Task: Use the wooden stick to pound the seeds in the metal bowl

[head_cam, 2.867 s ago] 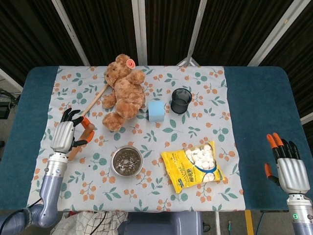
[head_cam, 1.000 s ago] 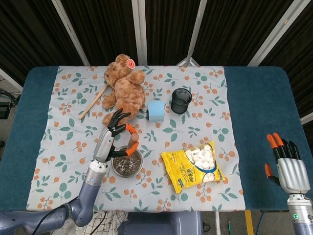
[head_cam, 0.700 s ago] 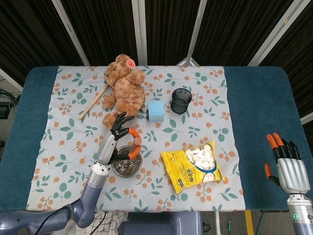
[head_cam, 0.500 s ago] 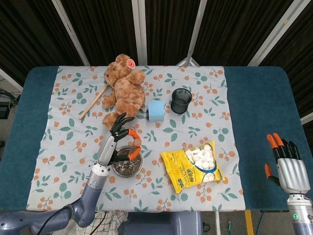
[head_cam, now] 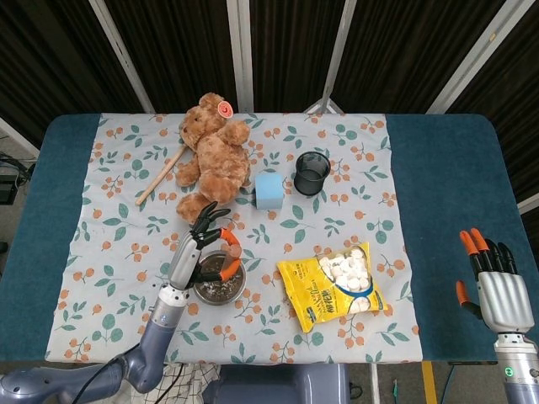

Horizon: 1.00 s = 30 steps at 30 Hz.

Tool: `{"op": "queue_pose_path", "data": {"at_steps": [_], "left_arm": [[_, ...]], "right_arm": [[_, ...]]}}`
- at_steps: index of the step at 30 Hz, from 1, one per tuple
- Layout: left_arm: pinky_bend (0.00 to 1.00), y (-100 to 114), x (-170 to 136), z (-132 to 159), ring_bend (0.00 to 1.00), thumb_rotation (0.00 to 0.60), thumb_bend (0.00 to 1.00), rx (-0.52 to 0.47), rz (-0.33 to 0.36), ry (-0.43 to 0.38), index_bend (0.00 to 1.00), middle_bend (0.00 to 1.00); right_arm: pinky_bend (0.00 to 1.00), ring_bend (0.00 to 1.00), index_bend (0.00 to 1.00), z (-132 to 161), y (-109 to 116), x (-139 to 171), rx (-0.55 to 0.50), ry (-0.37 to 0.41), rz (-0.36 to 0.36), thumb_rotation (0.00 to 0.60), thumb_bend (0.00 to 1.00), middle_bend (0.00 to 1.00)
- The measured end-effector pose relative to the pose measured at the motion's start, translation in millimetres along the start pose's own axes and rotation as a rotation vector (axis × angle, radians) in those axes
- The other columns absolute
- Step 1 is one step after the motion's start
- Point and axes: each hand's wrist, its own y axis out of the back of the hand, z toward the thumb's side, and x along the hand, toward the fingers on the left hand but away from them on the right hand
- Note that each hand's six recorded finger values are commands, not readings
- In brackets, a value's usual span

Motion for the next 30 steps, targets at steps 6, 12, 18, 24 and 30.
{"op": "queue_pose_path", "data": {"at_steps": [6, 12, 18, 24, 30], "left_arm": [[0.03, 0, -7, -8, 0.16, 0.600, 0.88, 0.004, -0.003, 0.015, 0.60, 0.67], [0.03, -1, -8, -6, 0.16, 0.600, 0.88, -0.004, -0.004, 0.008, 0.60, 0.67], [0.03, -1, 2, 7, 0.16, 0.600, 0.88, -0.013, 0.006, -0.034, 0.60, 0.67], [0.03, 3, 9, 16, 0.16, 0.600, 0.88, -0.008, 0.010, -0.062, 0.60, 0.67], [0.03, -1, 8, 11, 0.16, 0.600, 0.88, 0.001, -0.008, -0.049, 0.60, 0.67]], "right_arm": [[0.00, 0.00, 0.00, 0, 0, 0, 0.000, 0.000, -0.001, 0.600, 0.51, 0.00], [0.00, 0.00, 0.00, 0, 0, 0, -0.001, -0.001, -0.001, 0.600, 0.51, 0.00], [0.00, 0.00, 0.00, 0, 0, 0, -0.003, -0.001, -0.001, 0.600, 0.51, 0.00], [0.00, 0.00, 0.00, 0, 0, 0, -0.003, -0.001, -0.001, 0.600, 0.51, 0.00], [0.00, 0.00, 0.00, 0, 0, 0, -0.002, -0.001, -0.001, 0.600, 0.51, 0.00]]}}
